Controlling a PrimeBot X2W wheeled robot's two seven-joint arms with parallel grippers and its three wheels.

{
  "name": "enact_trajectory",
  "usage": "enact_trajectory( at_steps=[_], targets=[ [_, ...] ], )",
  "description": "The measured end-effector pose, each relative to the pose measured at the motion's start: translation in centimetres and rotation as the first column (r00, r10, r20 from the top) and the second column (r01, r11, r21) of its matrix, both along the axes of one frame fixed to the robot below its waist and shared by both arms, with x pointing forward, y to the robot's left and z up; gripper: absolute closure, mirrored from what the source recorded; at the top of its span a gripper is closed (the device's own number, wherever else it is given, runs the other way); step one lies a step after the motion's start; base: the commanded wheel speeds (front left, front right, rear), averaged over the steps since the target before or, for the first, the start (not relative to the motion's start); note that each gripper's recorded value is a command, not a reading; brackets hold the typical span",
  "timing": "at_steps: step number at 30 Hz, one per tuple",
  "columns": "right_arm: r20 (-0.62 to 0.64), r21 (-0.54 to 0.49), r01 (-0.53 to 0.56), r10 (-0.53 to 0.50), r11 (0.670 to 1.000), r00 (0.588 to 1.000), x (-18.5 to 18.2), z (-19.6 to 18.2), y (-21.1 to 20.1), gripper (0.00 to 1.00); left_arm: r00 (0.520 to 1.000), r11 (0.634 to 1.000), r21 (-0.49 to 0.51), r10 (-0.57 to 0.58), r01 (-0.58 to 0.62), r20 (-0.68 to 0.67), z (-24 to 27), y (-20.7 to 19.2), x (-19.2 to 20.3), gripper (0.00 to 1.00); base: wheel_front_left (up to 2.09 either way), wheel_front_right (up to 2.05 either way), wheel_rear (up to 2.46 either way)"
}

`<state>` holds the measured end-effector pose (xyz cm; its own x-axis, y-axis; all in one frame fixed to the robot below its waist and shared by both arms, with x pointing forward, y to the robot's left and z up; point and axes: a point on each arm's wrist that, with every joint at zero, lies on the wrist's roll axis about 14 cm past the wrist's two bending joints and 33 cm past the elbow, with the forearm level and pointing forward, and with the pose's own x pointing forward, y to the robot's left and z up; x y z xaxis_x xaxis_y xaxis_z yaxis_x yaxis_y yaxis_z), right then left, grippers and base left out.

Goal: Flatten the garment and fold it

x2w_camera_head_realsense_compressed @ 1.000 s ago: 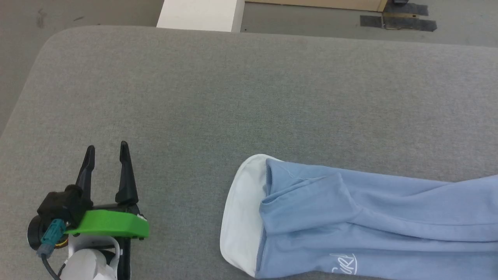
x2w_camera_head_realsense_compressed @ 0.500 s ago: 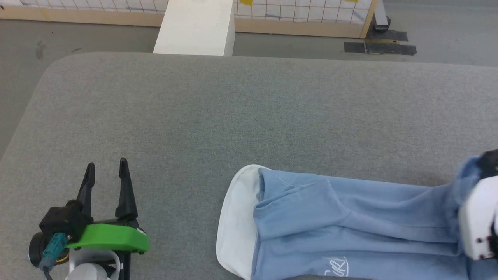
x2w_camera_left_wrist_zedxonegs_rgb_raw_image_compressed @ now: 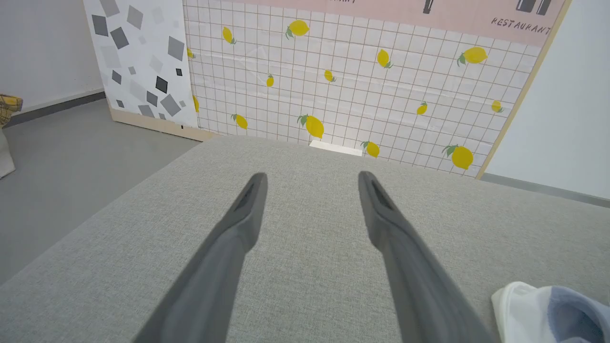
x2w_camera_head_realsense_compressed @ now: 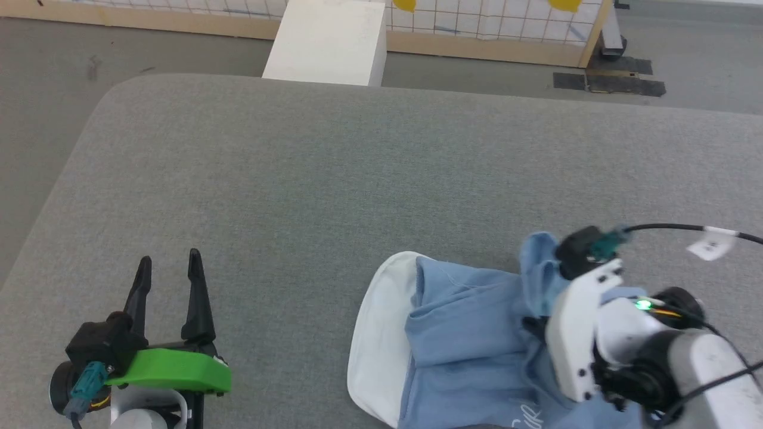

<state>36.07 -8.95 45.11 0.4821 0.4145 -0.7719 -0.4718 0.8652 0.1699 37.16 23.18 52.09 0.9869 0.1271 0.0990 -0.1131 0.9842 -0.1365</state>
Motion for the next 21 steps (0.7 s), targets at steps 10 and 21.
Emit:
enact_trajectory(
  at_steps=[10, 21],
  targets=[
    [-0.046, 0.105, -0.210, 0.215, 0.972, 0.975, -1.0, -1.5, 9.5, 1.00, 0.999, 0.999, -0.007, 0.033, -0.033, -0.031, -1.0, 1.1, -0.9, 0.00, 0.00, 0.00, 0.00],
    [-0.028, 0.246, -0.267, 0.283, 0.932, 0.959, -2.2, -1.6, 14.2, 0.00, 0.998, 0.999, -0.012, 0.048, -0.049, -0.045, -1.5, 1.5, -0.8, 0.00, 0.00, 0.00, 0.00]
  ],
)
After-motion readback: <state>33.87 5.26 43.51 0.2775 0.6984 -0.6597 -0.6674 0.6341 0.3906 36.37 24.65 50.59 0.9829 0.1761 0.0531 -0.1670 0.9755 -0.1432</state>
